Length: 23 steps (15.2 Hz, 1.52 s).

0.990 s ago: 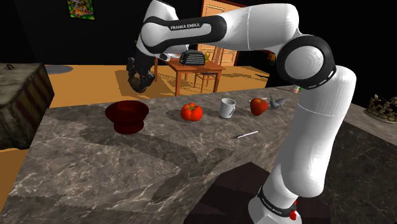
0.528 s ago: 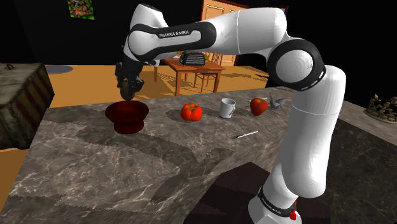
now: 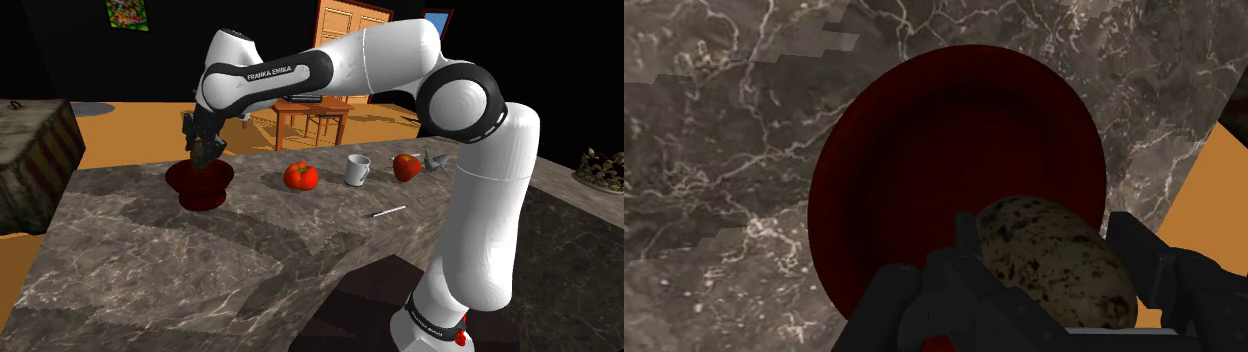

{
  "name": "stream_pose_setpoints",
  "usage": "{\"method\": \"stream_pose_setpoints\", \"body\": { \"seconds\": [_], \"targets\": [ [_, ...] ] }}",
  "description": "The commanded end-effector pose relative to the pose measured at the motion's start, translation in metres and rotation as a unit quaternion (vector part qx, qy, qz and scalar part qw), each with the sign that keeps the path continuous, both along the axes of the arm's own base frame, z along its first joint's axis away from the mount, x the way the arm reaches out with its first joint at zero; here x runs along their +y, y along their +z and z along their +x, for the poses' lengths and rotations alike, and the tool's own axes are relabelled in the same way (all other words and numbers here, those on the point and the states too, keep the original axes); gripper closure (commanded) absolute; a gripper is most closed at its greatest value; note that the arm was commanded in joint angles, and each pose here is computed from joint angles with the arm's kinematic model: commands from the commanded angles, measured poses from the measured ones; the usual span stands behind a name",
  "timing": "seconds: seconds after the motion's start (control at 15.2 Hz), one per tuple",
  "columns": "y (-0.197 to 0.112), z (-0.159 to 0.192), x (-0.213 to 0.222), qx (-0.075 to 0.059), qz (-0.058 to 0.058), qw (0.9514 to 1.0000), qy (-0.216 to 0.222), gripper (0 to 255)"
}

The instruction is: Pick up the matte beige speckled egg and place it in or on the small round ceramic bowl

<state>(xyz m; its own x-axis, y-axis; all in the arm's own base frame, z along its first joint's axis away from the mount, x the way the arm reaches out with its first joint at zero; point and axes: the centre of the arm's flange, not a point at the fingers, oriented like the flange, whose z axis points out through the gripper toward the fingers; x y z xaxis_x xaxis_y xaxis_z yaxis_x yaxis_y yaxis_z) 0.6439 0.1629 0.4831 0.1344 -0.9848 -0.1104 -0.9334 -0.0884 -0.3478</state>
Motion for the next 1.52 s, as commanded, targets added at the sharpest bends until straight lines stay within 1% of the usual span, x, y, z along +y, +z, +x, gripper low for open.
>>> {"method": "stream_pose_setpoints", "body": {
  "seconds": [0.0, 0.53, 0.59, 0.92, 1.19, 1.45],
  "targets": [
    [-0.012, -0.001, 0.000, 0.000, 0.000, 1.0000, 0.000, 255],
    [-0.013, -0.001, 0.000, 0.000, 0.000, 1.0000, 0.000, 255],
    [-0.013, -0.001, 0.000, 0.000, 0.000, 1.0000, 0.000, 0],
    [-0.013, -0.001, 0.000, 0.000, 0.000, 1.0000, 0.000, 0],
    [0.034, -0.018, -0.007, 0.000, 0.000, 1.0000, 0.000, 0],
    [0.034, -0.018, -0.007, 0.000, 0.000, 1.0000, 0.000, 0]
  ]
}}
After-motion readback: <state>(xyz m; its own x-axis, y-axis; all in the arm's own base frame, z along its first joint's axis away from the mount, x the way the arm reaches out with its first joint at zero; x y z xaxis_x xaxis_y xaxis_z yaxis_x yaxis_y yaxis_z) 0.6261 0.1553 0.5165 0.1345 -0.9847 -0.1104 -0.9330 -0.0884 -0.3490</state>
